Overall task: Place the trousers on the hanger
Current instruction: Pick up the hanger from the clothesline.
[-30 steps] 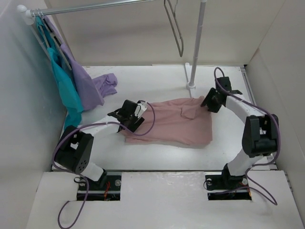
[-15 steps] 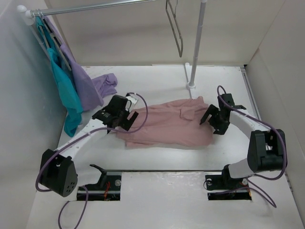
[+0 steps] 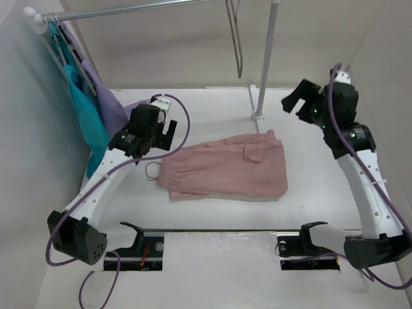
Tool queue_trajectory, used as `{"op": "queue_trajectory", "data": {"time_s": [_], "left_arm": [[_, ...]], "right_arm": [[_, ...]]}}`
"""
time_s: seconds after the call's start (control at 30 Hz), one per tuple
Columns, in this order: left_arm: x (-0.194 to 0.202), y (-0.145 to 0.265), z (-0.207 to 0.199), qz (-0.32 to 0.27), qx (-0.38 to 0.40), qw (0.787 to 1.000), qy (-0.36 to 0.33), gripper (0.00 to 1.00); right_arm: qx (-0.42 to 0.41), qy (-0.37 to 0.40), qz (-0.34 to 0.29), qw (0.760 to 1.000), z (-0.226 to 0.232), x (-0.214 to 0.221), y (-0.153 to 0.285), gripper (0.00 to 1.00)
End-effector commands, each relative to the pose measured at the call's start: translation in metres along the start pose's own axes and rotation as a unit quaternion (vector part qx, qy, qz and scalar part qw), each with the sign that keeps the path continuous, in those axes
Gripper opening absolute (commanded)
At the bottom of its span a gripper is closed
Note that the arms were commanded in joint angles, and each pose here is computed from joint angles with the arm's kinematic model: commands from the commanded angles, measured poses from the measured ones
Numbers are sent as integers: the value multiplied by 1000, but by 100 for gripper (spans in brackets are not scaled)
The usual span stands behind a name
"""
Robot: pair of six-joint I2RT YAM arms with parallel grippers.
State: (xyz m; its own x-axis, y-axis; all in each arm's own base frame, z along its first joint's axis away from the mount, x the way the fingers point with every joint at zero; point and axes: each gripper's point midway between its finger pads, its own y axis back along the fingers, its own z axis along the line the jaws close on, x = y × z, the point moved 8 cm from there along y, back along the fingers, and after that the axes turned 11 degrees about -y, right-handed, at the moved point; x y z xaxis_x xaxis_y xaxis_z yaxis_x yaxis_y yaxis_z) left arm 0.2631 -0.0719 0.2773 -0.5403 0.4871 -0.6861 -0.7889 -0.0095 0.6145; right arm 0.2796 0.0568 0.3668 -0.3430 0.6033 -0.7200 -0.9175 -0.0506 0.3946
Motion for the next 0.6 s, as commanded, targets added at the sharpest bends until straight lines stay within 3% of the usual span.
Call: {"op": "queue_trajectory", "data": {"time_s": [0.0, 0.1, 0.13, 0.17, 0.23, 0.4, 0.47, 0.57], "left_arm": [[-15, -3, -9, -6, 61, 998, -2, 100], [-28, -16, -11, -33, 72, 997, -21, 100], [-27, -24, -15, -37, 75, 996, -26, 100], [-30, -26, -16, -53, 79, 995, -29, 100], [-41, -34, -16, -88, 77, 993, -31, 100], [-33, -48, -32, -67, 122, 990, -29, 100], [-25, -52, -37, -56, 126, 990, -16, 100], [-20, -53, -42, -55, 139, 989, -10, 100]], "right_arm": [[-135, 47, -51, 988, 53, -43, 28, 96], [-232, 60, -35, 970, 96, -68, 35, 96], [-280, 60, -10, 958, 113, -69, 39, 96], [-323, 62, -26, 944, 135, -87, 57, 96], [-355, 52, -5, 933, 157, -88, 42, 96], [-505, 26, 7, 862, 212, -104, 29, 100], [-488, -1, 40, 872, 218, -96, -21, 100], [-516, -13, 61, 854, 229, -91, -54, 100]]}}
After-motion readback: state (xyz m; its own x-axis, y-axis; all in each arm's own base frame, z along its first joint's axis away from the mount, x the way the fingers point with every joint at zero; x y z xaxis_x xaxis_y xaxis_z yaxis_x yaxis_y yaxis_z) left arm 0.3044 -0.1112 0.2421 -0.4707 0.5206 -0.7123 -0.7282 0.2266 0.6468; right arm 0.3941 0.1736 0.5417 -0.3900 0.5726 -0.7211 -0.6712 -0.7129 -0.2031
